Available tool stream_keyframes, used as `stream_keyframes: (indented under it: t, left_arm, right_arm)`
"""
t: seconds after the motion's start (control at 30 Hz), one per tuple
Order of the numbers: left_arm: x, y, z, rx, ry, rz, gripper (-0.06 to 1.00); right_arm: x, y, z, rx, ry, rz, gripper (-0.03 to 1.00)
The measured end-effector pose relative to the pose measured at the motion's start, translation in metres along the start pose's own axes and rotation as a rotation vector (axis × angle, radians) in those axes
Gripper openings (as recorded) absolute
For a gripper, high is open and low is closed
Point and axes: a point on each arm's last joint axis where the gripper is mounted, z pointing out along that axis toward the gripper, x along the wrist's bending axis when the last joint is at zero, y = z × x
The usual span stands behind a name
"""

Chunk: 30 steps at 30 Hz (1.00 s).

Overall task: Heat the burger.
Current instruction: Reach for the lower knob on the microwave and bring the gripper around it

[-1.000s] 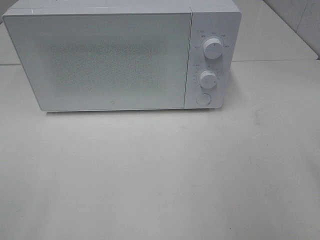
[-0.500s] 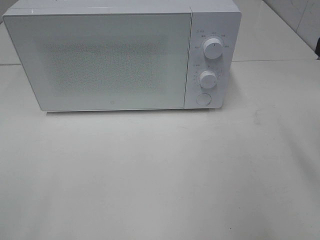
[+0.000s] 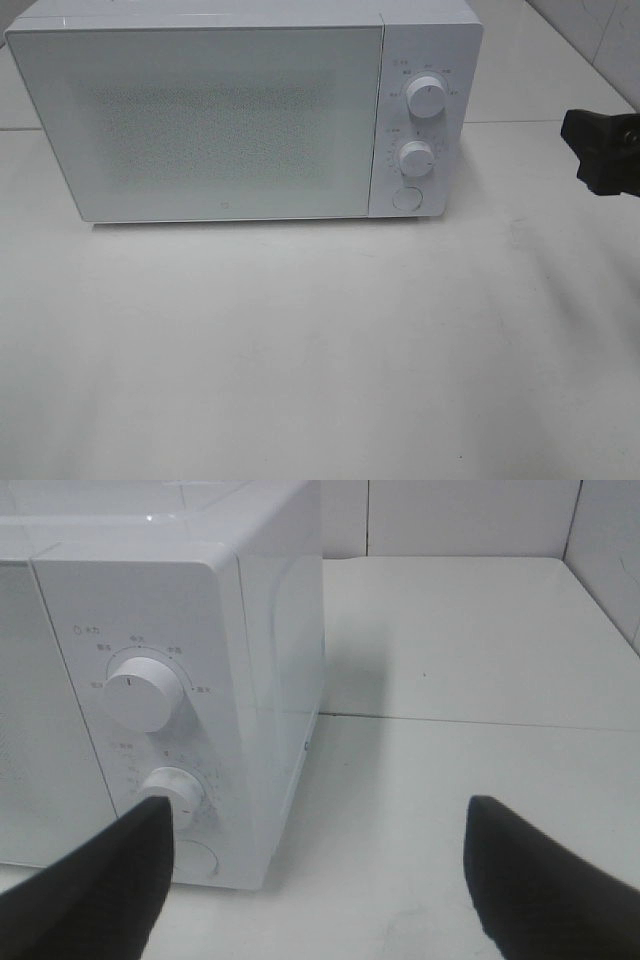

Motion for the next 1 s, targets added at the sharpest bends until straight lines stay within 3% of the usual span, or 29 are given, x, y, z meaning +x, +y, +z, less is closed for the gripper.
stream_keyframes:
  t: [0.37, 0.77, 1.0]
  left_arm:
    - [0.000, 0.000, 0.000, 0.000, 0.000, 0.000, 0.99]
    - [0.000, 0.000, 0.000, 0.000, 0.000, 0.000, 0.99]
    - [0.000, 0.000, 0.000, 0.000, 0.000, 0.000, 0.99]
  right_arm:
    - [0.001, -0.039, 0.006, -0.007, -0.091, 0.051, 0.76]
    - [0.045, -0.062, 0.011, -0.007, -0.028, -0.072, 0.76]
    - [0.065, -0.071, 0.021, 0.004, -0.105, -0.062, 0.76]
